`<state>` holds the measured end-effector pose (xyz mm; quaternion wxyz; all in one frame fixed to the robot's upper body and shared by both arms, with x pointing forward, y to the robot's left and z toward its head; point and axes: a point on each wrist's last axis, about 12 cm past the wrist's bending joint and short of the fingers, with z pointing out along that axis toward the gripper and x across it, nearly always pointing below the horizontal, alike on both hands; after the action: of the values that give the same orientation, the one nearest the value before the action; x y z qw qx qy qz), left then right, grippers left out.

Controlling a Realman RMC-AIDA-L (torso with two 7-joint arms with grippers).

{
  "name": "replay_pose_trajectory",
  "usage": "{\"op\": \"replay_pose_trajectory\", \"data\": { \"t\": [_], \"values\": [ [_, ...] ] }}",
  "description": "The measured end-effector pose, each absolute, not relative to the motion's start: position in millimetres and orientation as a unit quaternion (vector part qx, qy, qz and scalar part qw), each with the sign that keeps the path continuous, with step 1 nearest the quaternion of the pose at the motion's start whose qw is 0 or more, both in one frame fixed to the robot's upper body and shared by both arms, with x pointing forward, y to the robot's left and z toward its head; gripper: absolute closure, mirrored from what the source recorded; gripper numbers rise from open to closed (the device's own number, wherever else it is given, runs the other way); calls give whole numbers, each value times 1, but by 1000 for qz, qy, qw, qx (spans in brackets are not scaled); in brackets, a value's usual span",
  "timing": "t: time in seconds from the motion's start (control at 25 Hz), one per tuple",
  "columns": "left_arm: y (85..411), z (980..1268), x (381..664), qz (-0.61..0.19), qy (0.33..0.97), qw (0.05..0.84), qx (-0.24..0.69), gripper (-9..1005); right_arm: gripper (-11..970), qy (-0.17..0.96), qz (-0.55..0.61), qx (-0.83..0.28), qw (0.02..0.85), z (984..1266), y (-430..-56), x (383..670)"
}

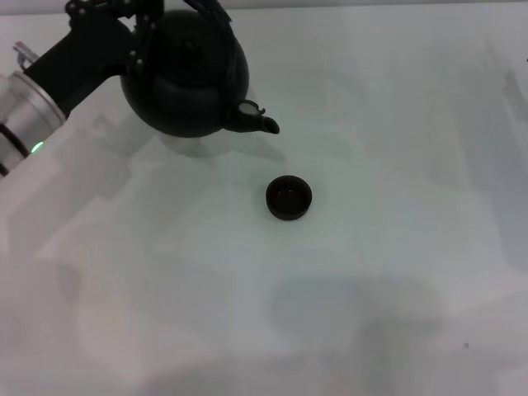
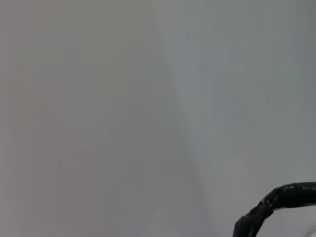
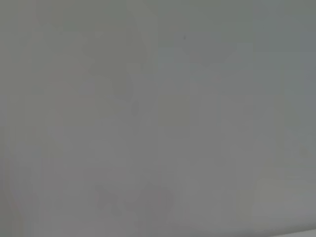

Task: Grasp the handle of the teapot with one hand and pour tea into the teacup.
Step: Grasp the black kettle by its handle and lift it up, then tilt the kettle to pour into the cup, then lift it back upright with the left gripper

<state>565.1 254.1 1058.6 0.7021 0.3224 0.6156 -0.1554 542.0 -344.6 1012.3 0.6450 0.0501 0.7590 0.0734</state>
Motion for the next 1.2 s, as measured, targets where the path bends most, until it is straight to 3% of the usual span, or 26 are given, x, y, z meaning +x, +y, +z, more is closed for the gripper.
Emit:
{"op": "replay_pose_trajectory", "data": {
  "t": [1.2],
  "values": [
    [250,1046,554,-117,607,695,367,883,104,753,47,115,646,1017,-365,547]
  ]
}}
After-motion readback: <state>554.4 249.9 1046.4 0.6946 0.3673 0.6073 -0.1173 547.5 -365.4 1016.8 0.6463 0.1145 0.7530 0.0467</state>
